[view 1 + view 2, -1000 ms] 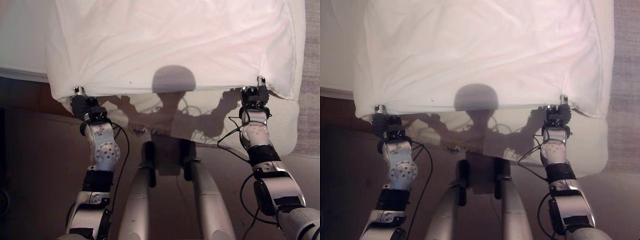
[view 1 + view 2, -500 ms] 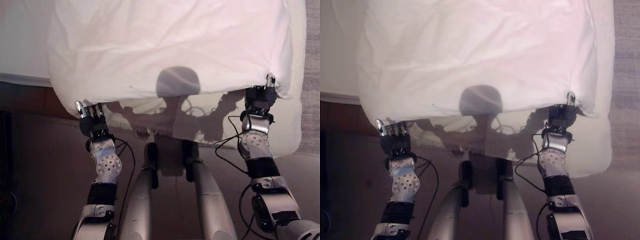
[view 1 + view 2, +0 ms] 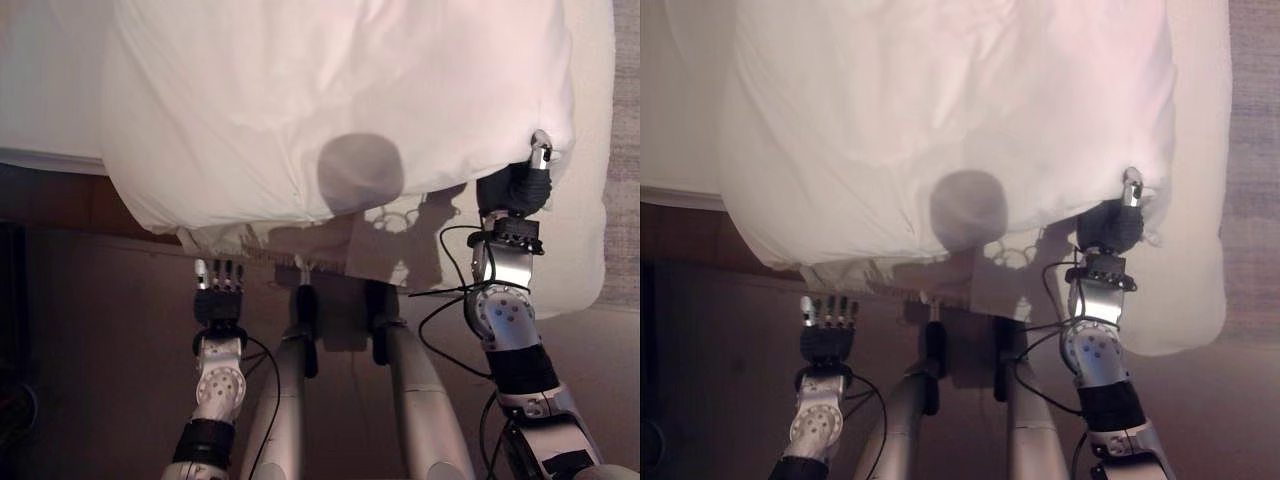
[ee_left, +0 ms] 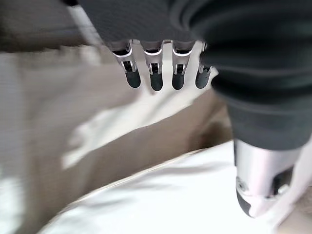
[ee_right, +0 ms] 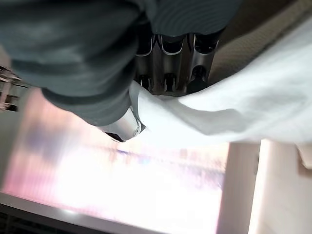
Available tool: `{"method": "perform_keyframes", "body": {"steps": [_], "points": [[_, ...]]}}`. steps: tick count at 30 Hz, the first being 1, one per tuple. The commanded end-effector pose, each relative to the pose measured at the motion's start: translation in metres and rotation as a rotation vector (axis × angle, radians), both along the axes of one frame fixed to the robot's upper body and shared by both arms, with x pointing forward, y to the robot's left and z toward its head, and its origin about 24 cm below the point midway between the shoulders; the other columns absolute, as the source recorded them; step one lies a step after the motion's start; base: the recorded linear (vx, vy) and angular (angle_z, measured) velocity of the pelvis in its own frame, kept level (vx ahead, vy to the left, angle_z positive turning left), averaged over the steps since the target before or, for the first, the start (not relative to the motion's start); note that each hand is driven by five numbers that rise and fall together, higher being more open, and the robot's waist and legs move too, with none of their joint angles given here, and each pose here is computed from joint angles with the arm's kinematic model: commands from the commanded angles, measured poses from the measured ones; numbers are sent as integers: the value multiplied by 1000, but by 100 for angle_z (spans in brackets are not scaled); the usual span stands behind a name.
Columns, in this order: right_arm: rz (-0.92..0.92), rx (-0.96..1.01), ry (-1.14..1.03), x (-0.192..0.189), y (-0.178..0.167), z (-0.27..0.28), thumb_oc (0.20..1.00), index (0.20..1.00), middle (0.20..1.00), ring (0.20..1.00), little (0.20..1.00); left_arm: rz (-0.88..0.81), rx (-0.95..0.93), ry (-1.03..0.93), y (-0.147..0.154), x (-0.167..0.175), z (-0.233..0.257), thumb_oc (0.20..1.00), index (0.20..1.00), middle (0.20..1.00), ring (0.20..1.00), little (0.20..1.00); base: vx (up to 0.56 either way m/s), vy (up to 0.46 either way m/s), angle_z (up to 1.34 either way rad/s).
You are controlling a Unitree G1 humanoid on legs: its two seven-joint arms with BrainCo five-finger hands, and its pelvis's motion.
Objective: Make the bed
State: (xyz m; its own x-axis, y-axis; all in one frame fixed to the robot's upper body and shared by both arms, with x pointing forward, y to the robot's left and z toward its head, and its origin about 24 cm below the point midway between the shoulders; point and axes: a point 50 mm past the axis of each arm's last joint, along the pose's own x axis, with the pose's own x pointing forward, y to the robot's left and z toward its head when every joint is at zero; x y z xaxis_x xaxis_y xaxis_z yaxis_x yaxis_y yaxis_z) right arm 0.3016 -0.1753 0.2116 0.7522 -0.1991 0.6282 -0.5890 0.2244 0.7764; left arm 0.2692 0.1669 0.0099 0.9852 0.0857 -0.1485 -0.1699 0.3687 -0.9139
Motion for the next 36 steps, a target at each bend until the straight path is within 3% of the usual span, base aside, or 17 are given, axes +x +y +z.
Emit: {"method": "perform_keyframes", "body": {"steps": [1,2,3,8,17,23,36], "points": [[-13,-65,-242,-29,3,22,200,200,200,200,200,-78,28,4,2,-13,-12,1000,1000,1000,1000,1000,0,0,0],[56,-78,-269,-32,16,24,200,200,200,200,200,-260,35,7,-22,-24,-19,1000,1000,1000,1000,1000,0,0,0],[91,-76,-273,-33,22,24,200,200,200,200,200,-335,20,4,-34,-27,-20,1000,1000,1000,1000,1000,0,0,0],[192,-44,-289,-36,41,22,200,200,200,200,200,-598,-14,-46,-80,-31,-15,1000,1000,1000,1000,1000,-3,-3,-2],[257,27,-281,-39,57,21,200,200,200,200,200,-868,-12,-250,-132,-13,25,1000,1000,1000,1000,1000,-1,-1,-1],[263,56,-258,-38,62,19,200,200,200,200,200,-859,-46,-442,-144,10,72,1000,1000,1000,1000,1000,6,6,-4],[220,76,-233,-35,58,16,200,200,200,200,200,-641,-165,-753,-118,43,147,1000,1000,1000,1000,1000,8,-3,-5]]}}
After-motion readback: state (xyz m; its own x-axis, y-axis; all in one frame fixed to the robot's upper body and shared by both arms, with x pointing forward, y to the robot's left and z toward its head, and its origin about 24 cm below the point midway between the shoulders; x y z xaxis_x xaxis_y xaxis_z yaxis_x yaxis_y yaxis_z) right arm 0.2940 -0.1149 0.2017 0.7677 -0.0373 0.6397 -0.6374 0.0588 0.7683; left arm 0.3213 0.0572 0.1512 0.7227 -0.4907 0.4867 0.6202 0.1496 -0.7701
